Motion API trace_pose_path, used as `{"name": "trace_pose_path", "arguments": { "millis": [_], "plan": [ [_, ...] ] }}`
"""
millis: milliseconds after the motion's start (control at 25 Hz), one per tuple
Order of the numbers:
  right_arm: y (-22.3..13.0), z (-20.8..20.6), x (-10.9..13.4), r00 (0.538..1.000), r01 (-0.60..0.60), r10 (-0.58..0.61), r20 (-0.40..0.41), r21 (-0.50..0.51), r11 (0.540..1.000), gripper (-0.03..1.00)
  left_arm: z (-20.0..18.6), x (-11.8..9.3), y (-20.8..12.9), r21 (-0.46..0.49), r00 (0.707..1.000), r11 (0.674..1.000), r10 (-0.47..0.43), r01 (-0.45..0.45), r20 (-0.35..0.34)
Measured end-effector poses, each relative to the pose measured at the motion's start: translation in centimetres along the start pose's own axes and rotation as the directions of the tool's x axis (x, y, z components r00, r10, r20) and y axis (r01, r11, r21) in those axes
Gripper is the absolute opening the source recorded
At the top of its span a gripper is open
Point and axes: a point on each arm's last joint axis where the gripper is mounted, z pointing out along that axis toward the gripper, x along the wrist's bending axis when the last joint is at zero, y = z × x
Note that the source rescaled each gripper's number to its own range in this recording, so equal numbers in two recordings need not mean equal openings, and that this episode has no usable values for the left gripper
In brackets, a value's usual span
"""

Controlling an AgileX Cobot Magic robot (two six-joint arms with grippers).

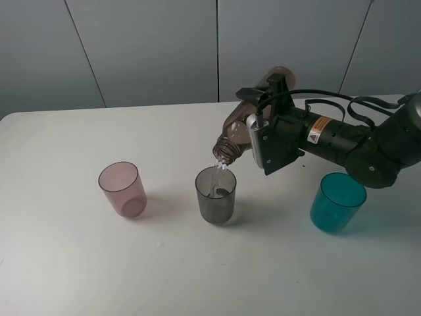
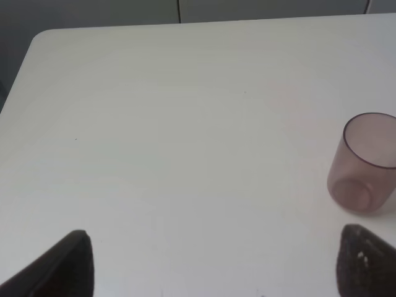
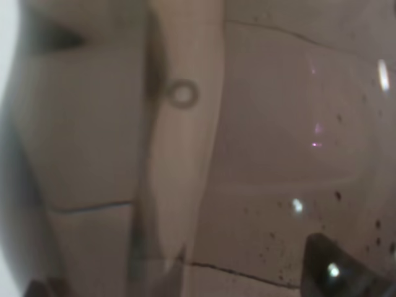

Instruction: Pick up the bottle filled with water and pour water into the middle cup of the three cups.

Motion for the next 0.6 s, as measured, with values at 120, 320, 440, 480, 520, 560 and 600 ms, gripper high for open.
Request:
{"name": "trace_pose_path", "arguments": {
  "millis": [120, 320, 440, 480, 520, 560, 600],
  "plan": [
    [0.00, 0.00, -0.06, 1.000, 0.014, -0.014, 0.007, 0.000, 1.000, 0.00, 0.00, 0.00, 0.00, 0.000, 1.000, 1.000, 0.000, 0.000, 0.000],
    [0.00, 0.00, -0.06, 0.999, 0.044, -0.044, 0.007, 0.000, 0.999, 0.00, 0.00, 0.00, 0.00, 0.000, 1.000, 1.000, 0.000, 0.000, 0.000],
    [0.00, 0.00, -0.11, 0.998, 0.055, -0.055, 0.012, 0.001, 0.998, 0.00, 0.00, 0.00, 0.00, 0.000, 1.000, 1.000, 0.000, 0.000, 0.000],
    [-0.01, -0.01, -0.19, 0.998, 0.064, -0.064, 0.015, 0.002, 0.998, 0.00, 0.00, 0.00, 0.00, 0.000, 1.000, 1.000, 0.000, 0.000, 0.000],
    [-0.02, -0.03, -0.26, 0.997, 0.073, -0.073, 0.017, 0.002, 0.997, 0.00, 0.00, 0.00, 0.00, 0.000, 1.000, 1.000, 0.000, 0.000, 0.000],
    [-0.04, -0.04, -0.36, 0.997, 0.078, -0.078, 0.021, 0.003, 0.997, 0.00, 0.00, 0.00, 0.00, 0.000, 1.000, 1.000, 0.000, 0.000, 0.000],
    [-0.06, -0.07, -0.53, 0.996, 0.084, -0.084, 0.027, 0.005, 0.996, 0.00, 0.00, 0.00, 0.00, 0.000, 1.000, 1.000, 0.000, 0.000, 0.000]
  ]
}}
